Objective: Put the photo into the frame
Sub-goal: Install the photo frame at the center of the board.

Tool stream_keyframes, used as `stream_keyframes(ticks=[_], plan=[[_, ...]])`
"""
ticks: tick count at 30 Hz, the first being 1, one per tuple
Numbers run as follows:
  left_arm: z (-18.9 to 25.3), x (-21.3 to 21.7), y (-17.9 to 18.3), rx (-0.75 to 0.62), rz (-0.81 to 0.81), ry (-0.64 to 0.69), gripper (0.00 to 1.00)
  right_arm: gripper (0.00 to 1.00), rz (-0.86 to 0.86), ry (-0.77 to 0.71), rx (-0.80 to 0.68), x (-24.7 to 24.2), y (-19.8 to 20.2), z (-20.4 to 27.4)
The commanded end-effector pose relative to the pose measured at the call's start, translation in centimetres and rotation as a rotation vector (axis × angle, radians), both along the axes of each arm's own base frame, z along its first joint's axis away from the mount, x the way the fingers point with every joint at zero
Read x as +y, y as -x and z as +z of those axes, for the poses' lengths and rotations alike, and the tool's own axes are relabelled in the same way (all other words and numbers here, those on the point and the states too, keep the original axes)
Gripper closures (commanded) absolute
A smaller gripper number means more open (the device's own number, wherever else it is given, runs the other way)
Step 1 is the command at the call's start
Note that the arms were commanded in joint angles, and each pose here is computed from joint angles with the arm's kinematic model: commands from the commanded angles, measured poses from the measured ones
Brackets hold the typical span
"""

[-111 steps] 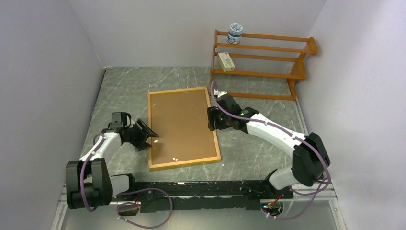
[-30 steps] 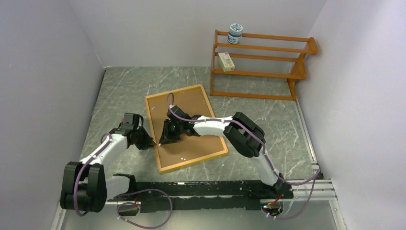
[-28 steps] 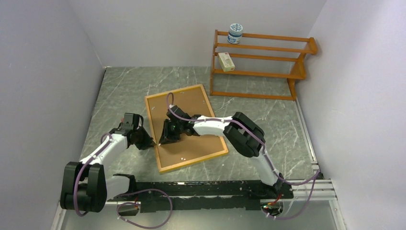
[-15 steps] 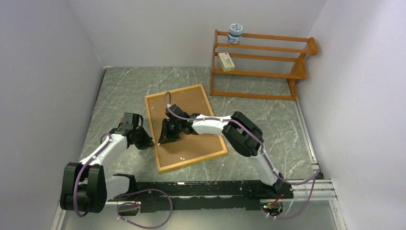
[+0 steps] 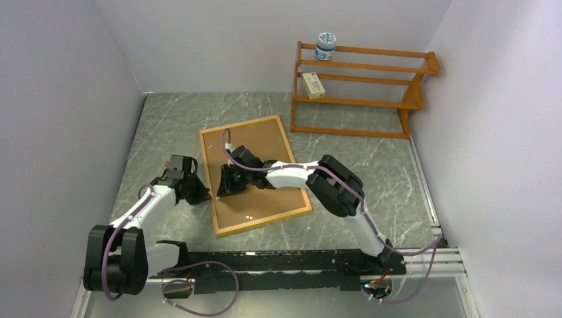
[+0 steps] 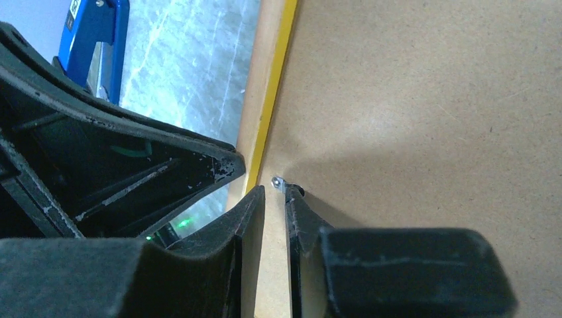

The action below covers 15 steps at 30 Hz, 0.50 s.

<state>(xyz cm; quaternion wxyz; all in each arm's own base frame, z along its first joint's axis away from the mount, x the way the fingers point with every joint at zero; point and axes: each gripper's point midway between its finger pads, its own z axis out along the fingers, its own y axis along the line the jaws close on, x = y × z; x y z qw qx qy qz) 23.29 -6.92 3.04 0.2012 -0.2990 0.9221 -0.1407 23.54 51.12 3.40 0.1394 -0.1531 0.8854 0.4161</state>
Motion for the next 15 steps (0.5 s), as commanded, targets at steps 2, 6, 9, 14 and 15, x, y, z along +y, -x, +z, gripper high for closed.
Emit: stream_keyframes(ticks=[2,6,9,14,15], plan=[[-1.7,-0.5,2.6,0.107,-0.027,0.012,0.97,0.77,-0.071,-0.002,-0.301,0.9,-4.7,-1.4],[-1.8,-0.4,2.7,0.115,-0.026,0.010,0.97,0.77,-0.066,-0.024,-0.351,1.7,-5.5,-0.6],[-1.9,-0.4,2.8,0.119,-0.026,0.006,0.97,0.77,-0.066,-0.037,-0.392,1.8,-5.9,-0.2],[-1.4,-0.1,2.7,0.114,-0.023,-0.010,0.97,0.76,-0.089,-0.027,-0.418,0.8,-6.4,0.7],[-1.1,0.0,2.5,0.105,-0.022,-0.015,0.97,0.76,-0.101,-0.033,-0.410,0.4,-6.5,1.1]])
